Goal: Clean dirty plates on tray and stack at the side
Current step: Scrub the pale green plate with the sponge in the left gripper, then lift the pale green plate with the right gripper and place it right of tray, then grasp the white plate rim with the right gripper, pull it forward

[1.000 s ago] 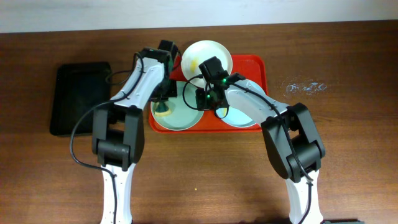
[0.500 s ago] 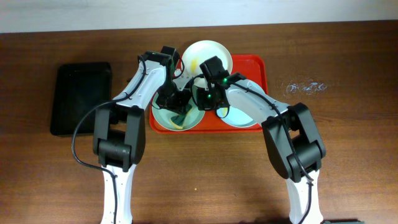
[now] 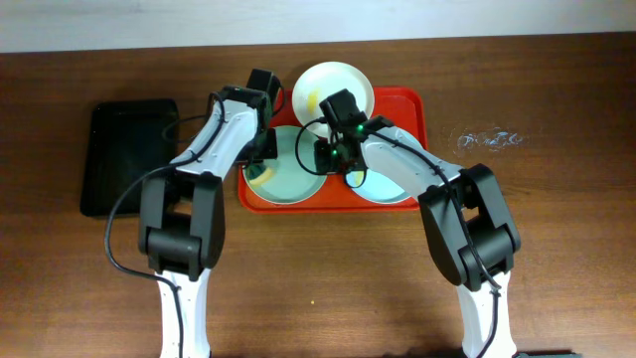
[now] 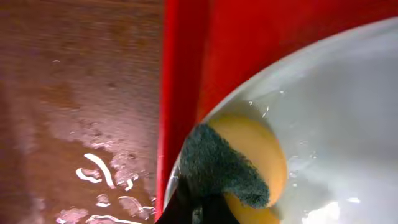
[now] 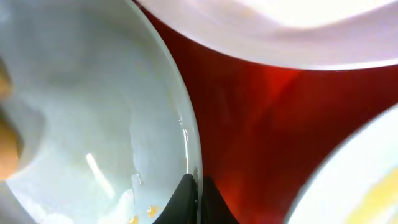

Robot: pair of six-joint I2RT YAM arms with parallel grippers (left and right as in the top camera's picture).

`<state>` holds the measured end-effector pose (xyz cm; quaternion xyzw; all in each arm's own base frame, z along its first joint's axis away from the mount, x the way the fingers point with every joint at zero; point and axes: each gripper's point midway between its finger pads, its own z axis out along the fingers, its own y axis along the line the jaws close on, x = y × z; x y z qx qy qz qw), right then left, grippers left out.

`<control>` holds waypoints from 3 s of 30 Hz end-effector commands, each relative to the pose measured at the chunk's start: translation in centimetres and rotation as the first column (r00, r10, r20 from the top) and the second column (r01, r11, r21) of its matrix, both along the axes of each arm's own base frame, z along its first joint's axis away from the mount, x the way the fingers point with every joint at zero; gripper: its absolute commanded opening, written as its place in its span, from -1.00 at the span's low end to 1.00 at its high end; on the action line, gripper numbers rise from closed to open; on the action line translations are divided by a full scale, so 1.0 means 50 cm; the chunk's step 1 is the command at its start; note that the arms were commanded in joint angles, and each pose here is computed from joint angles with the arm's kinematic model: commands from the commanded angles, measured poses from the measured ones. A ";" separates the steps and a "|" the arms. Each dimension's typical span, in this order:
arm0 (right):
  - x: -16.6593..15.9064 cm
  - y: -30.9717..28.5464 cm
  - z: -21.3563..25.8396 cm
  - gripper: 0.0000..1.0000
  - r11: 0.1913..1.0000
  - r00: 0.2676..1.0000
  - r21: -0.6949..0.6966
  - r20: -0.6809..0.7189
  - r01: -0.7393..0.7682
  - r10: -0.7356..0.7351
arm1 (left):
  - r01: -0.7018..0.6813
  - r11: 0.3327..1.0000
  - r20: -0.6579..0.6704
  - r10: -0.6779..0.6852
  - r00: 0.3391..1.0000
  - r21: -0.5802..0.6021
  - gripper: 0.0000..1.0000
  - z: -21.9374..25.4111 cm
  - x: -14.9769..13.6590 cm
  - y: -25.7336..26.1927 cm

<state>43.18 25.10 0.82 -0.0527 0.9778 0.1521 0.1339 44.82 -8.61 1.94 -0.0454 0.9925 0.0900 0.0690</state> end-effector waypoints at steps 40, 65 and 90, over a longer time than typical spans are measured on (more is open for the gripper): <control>0.026 -0.031 0.366 -0.92 0.806 0.902 -0.591 0.339 -0.018 0.269 | -0.359 0.901 0.213 0.411 0.886 -0.244 -1.00 0.332 -0.056 0.253; 0.163 -0.577 0.333 0.88 0.913 0.932 0.307 0.155 0.270 -0.327 | -0.361 0.901 0.198 0.410 0.890 -0.242 -1.00 0.300 -0.055 0.252; 0.093 0.003 0.037 -0.92 0.985 0.995 0.151 -0.032 -0.086 0.092 | -0.332 0.912 0.245 0.388 0.888 -0.239 -1.00 0.276 -0.029 0.235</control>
